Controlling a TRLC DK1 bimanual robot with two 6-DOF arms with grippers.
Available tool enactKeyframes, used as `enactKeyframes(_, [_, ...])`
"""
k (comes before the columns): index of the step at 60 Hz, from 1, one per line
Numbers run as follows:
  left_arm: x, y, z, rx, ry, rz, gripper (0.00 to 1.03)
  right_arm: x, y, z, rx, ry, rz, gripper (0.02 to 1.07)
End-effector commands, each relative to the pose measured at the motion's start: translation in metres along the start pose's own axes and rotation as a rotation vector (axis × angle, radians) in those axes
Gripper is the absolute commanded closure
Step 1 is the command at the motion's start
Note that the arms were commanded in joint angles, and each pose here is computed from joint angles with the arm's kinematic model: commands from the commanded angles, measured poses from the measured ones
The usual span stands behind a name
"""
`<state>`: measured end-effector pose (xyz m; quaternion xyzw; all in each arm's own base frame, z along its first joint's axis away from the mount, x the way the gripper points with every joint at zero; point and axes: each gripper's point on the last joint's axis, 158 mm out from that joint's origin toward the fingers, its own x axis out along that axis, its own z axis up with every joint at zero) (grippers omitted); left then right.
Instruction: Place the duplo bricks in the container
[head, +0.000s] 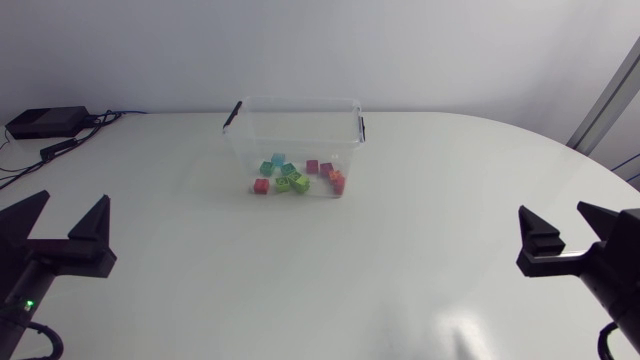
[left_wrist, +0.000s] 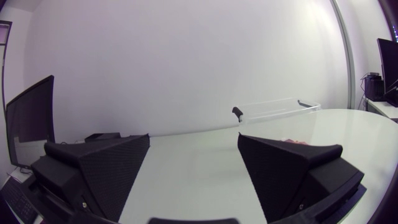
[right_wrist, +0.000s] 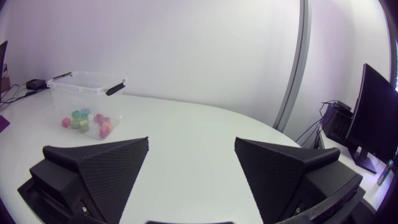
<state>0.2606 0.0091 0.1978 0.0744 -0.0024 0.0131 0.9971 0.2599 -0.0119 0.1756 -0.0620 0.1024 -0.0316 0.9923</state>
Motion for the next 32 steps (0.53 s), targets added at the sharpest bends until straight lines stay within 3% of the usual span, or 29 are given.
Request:
enactKeyframes(1, [-0.001,-0.004,-0.015,-0.052,0.021,-0.007,0.05,0.000,0.001,-0.009,0.041,-0.024,0.004,0.07])
enactKeyframes(32, [-0.007,-0.019,-0.045,-0.149,0.064,-0.048,0.05,-0.001,0.013,-0.026,0.123,-0.148,0.057,0.07])
